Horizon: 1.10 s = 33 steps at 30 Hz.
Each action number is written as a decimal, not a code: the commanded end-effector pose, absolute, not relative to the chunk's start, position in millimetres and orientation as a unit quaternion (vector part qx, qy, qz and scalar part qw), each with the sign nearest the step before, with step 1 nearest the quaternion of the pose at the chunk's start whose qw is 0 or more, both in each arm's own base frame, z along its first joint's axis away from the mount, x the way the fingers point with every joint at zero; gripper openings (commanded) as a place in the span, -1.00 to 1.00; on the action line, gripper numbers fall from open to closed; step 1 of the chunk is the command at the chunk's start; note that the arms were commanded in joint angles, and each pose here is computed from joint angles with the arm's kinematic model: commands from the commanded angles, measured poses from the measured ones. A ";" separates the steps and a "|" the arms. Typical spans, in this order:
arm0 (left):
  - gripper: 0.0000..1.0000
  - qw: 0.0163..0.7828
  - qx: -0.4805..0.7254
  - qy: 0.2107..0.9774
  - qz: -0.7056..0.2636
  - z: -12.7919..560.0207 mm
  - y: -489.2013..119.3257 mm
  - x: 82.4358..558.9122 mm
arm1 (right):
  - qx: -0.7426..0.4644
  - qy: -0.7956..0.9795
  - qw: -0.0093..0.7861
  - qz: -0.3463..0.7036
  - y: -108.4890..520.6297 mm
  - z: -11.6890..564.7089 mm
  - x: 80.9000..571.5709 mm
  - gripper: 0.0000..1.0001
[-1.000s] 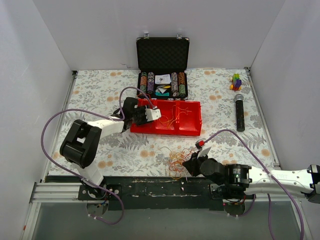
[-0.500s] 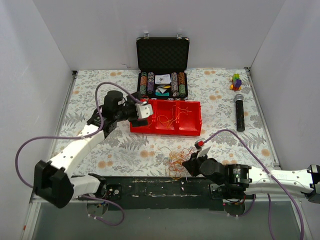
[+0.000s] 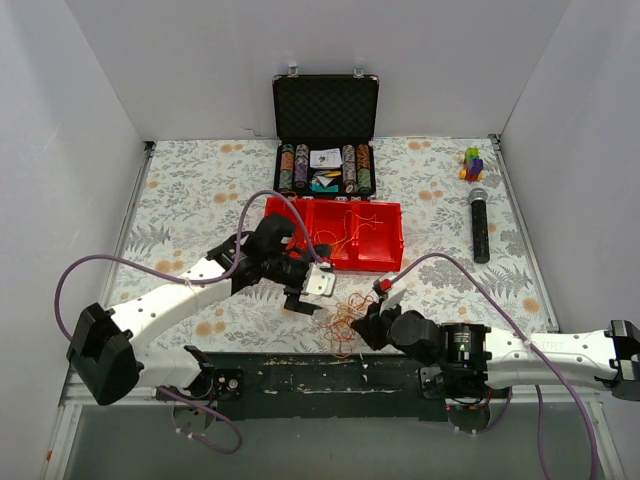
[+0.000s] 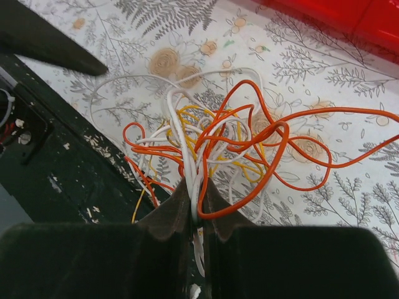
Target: Untangle the cables
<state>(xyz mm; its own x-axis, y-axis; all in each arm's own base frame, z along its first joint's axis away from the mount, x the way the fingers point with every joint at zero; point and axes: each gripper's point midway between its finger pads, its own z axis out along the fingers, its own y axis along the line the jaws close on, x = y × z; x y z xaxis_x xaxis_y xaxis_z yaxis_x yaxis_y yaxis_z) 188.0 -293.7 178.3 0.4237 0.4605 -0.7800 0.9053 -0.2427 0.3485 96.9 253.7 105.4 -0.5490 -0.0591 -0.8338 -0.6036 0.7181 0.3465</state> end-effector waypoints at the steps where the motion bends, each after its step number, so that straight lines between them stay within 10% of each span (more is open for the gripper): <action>1: 0.79 0.369 0.760 0.442 -0.301 161.6 -298.4 162.3 | -0.191 0.787 0.459 0.364 276.7 149.3 100.4 -0.97; 17: 0.06 0.351 0.751 0.445 -0.338 151.9 -322.4 146.3 | -0.214 0.784 0.457 0.362 291.8 148.1 98.8 -0.97; 25: -1.00 0.360 0.752 0.445 -0.327 155.3 -325.7 150.2 | -0.213 0.786 0.455 0.360 292.3 145.5 99.0 -0.97; 33: -1.00 0.443 0.722 0.481 -0.225 197.5 -323.4 199.6 | -0.191 0.810 0.436 0.343 269.9 113.3 96.9 -0.97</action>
<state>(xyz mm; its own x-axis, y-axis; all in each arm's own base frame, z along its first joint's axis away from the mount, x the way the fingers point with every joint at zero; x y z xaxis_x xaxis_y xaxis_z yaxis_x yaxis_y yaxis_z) 161.5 -319.7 144.8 0.3763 0.5015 -0.7791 0.9200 -0.3019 0.2499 98.0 277.4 116.1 -0.5238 -0.0613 -0.8496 -0.6382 0.6888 0.3438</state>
